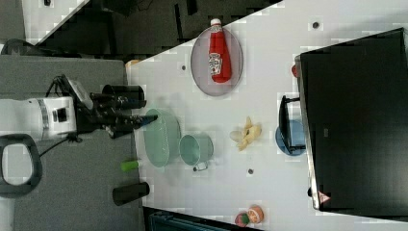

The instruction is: Pick banana from table and place on oven.

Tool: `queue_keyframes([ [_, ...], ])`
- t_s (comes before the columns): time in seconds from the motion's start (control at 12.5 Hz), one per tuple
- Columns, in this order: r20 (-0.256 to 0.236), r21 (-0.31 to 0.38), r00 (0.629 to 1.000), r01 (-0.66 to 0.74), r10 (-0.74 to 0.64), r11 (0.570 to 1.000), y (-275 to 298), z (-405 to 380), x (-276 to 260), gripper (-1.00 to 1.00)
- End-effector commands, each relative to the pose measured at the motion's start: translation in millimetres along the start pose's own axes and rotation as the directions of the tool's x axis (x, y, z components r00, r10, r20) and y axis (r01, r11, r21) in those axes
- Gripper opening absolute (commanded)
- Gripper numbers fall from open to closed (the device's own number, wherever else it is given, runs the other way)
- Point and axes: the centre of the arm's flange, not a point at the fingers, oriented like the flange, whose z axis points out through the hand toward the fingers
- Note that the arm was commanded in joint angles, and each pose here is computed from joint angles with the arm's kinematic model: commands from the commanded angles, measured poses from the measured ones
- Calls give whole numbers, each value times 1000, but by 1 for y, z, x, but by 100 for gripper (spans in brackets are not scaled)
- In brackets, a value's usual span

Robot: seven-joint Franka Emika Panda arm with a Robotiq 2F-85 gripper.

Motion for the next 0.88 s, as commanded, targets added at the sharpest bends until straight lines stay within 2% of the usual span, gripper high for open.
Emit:
queue_keyframes([
  [0.08,3,20,994,-113,113,993,143,-77,-123,58],
  [0.24,4,19,994,-113,113,993,143,-77,-123,100],
  [0.56,15,6,994,-112,112,994,134,-57,-115,100],
  [0.88,30,-19,994,-108,108,994,105,19,-89,100],
])
